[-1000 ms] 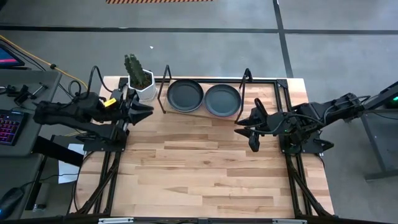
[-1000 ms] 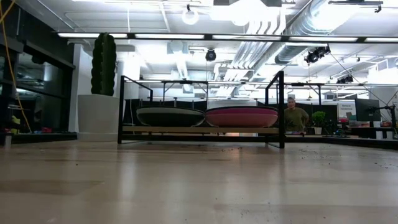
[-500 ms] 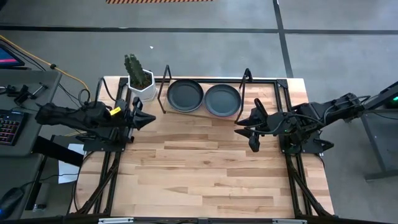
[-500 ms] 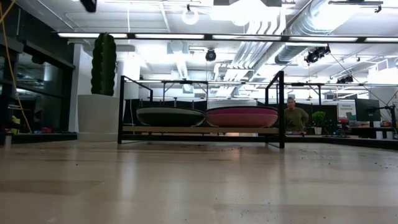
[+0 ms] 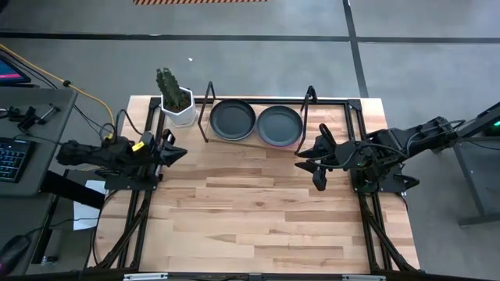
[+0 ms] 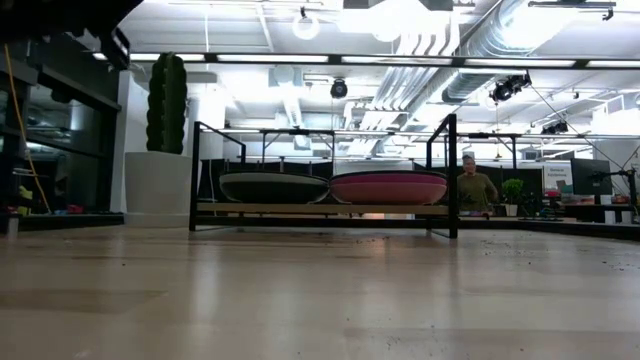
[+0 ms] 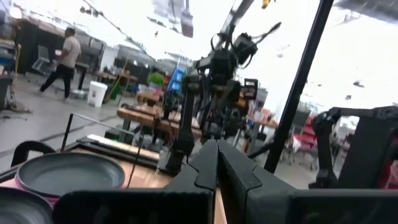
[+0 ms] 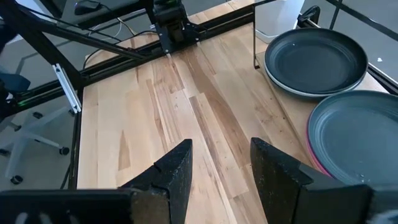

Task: Place and stack plates onto a shelf
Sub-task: Return to Home Position

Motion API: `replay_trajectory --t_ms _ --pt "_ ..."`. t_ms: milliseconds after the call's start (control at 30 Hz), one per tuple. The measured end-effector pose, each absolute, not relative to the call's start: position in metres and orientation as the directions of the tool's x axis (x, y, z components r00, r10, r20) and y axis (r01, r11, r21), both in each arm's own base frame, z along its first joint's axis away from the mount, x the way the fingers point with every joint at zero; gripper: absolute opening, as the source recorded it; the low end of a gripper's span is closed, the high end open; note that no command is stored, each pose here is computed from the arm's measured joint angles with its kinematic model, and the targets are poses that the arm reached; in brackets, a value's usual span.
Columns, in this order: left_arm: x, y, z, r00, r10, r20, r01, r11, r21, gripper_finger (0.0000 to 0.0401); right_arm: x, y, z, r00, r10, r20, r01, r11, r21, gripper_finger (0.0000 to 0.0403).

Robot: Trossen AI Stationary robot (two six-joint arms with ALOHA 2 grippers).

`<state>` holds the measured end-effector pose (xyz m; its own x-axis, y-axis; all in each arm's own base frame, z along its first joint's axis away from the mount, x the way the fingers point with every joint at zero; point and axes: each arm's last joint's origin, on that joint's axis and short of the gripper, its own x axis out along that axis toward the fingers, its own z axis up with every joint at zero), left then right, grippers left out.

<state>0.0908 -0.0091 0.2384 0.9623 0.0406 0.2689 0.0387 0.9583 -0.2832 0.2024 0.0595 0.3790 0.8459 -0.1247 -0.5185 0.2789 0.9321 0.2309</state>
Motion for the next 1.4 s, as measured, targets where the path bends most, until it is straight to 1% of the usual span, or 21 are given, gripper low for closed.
replay_trajectory --t_ms 167,433,567,633,733,833,1000,1100,1233,1400 --pt "0.084 -0.007 0.222 0.947 0.051 0.317 0.049 0.952 -0.301 0.0000 0.202 0.060 0.379 0.846 -0.118 -0.521 0.291 0.919 0.265 0.0144" --pt "0.088 -0.008 0.211 0.965 0.027 0.263 0.047 0.961 -0.272 0.0000 0.202 0.061 0.378 0.839 -0.074 -0.539 0.274 0.913 0.302 0.0144" --pt "0.089 -0.006 0.207 0.961 0.043 0.273 0.028 0.968 -0.249 0.0000 0.202 0.061 0.377 0.837 -0.074 -0.542 0.286 0.904 0.318 0.0144" --pt "0.092 -0.006 0.199 0.951 0.040 0.307 0.044 0.965 -0.260 0.0000 0.202 0.061 0.377 0.836 -0.074 -0.543 0.286 0.904 0.318 0.0144" --pt "0.094 -0.004 0.192 0.964 0.034 0.264 0.041 0.961 -0.274 0.0000 0.202 0.061 0.377 0.837 -0.074 -0.542 0.286 0.904 0.319 0.0144" --pt "0.094 -0.002 0.191 0.968 0.043 0.249 0.027 0.962 -0.271 0.0000 0.202 0.061 0.377 0.837 -0.073 -0.542 0.286 0.904 0.319 0.0144" --pt "0.094 -0.002 0.190 0.970 -0.001 0.243 0.077 0.951 -0.300 0.0000 0.202 0.061 0.377 0.837 -0.073 -0.543 0.285 0.904 0.318 0.0144" --pt "0.095 -0.002 0.186 0.980 -0.009 0.198 0.070 0.950 -0.304 0.0000 0.201 0.061 0.377 0.834 -0.074 -0.547 0.310 0.882 0.354 0.0144" --pt "0.096 -0.003 0.181 0.989 -0.014 0.150 0.060 0.950 -0.306 0.0000 0.198 0.060 0.372 0.803 -0.085 -0.590 0.367 0.850 0.378 0.0144" --pt "0.096 -0.002 0.181 0.989 -0.007 0.148 0.055 0.944 -0.325 0.0000 0.194 0.059 0.367 0.757 -0.061 -0.651 0.359 0.871 0.336 0.0144"
